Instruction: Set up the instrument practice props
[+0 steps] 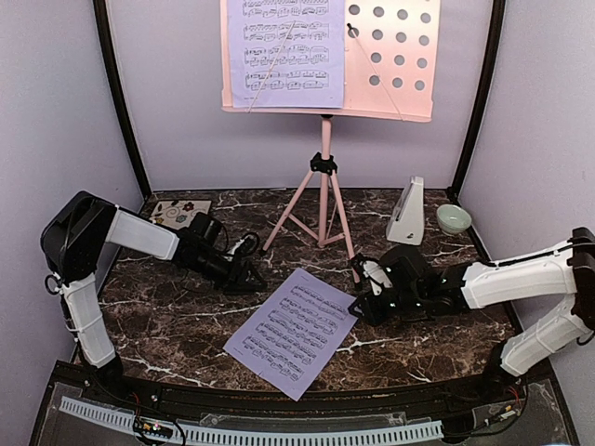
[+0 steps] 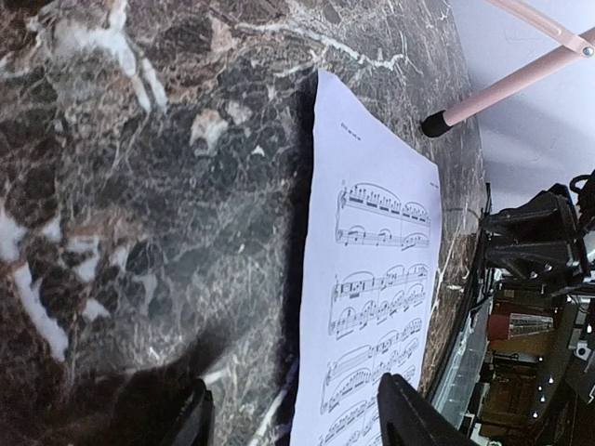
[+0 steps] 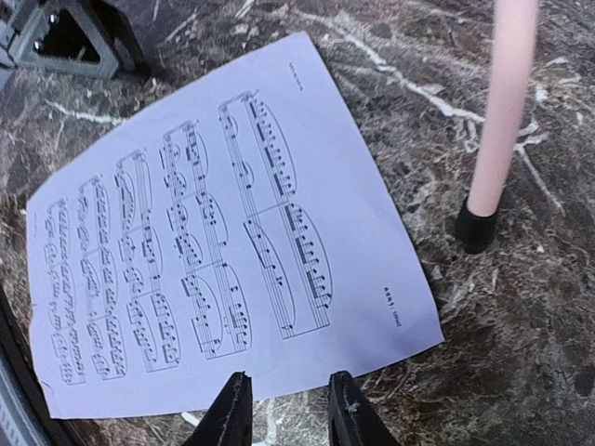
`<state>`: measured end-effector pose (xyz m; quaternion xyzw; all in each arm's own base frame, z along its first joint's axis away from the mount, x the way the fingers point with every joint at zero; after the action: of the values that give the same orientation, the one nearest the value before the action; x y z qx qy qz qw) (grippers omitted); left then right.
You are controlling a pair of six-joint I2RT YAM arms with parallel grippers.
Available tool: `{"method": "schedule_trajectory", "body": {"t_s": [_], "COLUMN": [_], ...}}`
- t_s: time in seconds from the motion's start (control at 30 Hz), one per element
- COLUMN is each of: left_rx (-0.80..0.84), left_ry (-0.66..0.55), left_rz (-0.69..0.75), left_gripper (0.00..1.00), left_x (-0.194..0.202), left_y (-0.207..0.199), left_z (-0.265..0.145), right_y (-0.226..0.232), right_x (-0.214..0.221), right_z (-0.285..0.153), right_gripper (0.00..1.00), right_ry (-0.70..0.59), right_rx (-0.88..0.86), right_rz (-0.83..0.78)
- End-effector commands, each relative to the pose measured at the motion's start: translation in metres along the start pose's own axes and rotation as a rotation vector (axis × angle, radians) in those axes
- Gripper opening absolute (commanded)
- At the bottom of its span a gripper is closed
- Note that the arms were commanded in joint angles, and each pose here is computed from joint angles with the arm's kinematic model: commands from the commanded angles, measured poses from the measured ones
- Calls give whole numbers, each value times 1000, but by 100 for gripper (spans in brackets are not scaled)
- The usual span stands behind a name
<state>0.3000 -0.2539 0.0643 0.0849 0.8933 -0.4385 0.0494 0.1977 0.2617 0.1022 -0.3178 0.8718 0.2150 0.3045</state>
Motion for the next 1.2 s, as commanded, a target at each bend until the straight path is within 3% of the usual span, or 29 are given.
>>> {"method": "schedule_trajectory", "body": {"t_s": [0.0,0.27,0.6,0.7,0.77,0.9,1.17], "left_rx": [-1,16,65,49,34,36,110], "left_ry": [34,91,66,46,31,-121,-361], "left_rz": [7,11,60,83,129,309,679], "left_gripper": [61,56,41,33,20,0,0], "left_x": [-1,11,3,1,1,-2,16], "left_y": [-7,-13,-37,-38,-42,-69,-144], "left_z": [10,32,39,39,35,2,-83], "right_y": [9,14,18,19,20,26,36], "right_x": [-6,19,20,15,10,-18,-76], "right_z": [17,55,68,67,64,38,-52], "right_gripper": [25,21,21,21,22,28,45], "right_ry": [-8,118,121,107,94,-16,-336], "right_rx": [10,37,14,11,7,-4,-48], "right_rz": [-37,-96,-93,-93,-93,-89,-58]}}
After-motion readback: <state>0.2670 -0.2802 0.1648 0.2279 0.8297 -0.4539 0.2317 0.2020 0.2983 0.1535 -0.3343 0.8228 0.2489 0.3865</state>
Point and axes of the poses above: each gripper's point midway between its finger pads, its own z axis out along the fingers, its own y axis along the line the jaws close on, x = y × z, the point moved 4 cm from there along -z, back along the fingers, and after that the axes turned 7 degrees about -z, right-handed, at the moved point
